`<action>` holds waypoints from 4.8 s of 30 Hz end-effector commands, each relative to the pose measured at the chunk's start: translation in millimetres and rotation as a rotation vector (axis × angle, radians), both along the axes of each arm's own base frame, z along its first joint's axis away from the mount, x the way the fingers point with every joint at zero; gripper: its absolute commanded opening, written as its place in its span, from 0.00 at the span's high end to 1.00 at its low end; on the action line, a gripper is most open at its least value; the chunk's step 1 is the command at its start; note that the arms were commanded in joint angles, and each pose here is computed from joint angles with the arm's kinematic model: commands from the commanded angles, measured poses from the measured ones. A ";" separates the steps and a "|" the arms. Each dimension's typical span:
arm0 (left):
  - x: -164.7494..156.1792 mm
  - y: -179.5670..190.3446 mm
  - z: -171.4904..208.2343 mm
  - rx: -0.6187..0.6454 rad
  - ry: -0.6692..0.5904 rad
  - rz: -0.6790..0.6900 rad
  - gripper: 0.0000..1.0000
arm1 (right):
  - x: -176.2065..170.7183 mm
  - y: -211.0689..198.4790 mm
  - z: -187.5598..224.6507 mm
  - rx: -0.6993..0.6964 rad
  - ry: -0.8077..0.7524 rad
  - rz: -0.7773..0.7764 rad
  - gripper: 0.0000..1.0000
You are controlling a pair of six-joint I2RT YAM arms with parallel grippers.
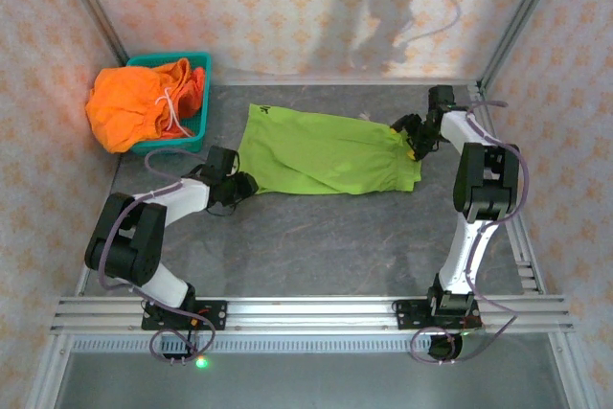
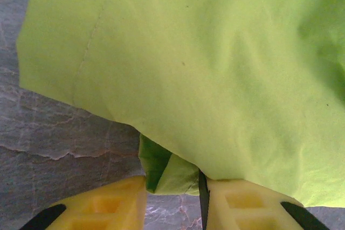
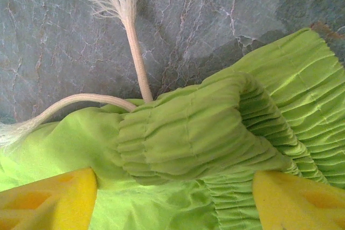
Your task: Fold and stack the shorts
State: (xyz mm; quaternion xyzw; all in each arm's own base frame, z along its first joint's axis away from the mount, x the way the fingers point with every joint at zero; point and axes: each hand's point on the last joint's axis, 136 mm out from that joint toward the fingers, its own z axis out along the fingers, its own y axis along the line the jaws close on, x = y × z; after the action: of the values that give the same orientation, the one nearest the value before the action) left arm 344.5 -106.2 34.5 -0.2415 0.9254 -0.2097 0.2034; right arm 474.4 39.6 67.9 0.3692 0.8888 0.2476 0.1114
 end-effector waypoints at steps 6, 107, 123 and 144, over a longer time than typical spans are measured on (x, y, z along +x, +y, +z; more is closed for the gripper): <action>11.7 1.0 -4.9 0.027 0.007 -0.011 0.72 | -10.9 -2.0 -18.8 0.002 0.053 0.011 0.25; -31.1 -14.3 31.4 -0.054 -0.166 -0.049 0.00 | -39.8 29.4 99.9 -0.267 -0.244 0.280 0.01; -30.9 -14.7 40.3 -0.043 -0.186 -0.071 0.00 | -90.8 -18.5 -4.0 -0.452 0.170 0.477 0.05; -29.5 -13.3 47.6 -0.040 -0.203 -0.068 0.00 | -113.0 0.1 -58.8 -0.305 0.304 0.475 0.63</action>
State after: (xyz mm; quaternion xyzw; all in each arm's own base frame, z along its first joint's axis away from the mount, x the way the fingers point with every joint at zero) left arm 310.7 -126.2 70.9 -0.1904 0.9064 -0.2674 0.2659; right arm 376.0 47.1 29.5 0.1561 0.9826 0.1002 0.0038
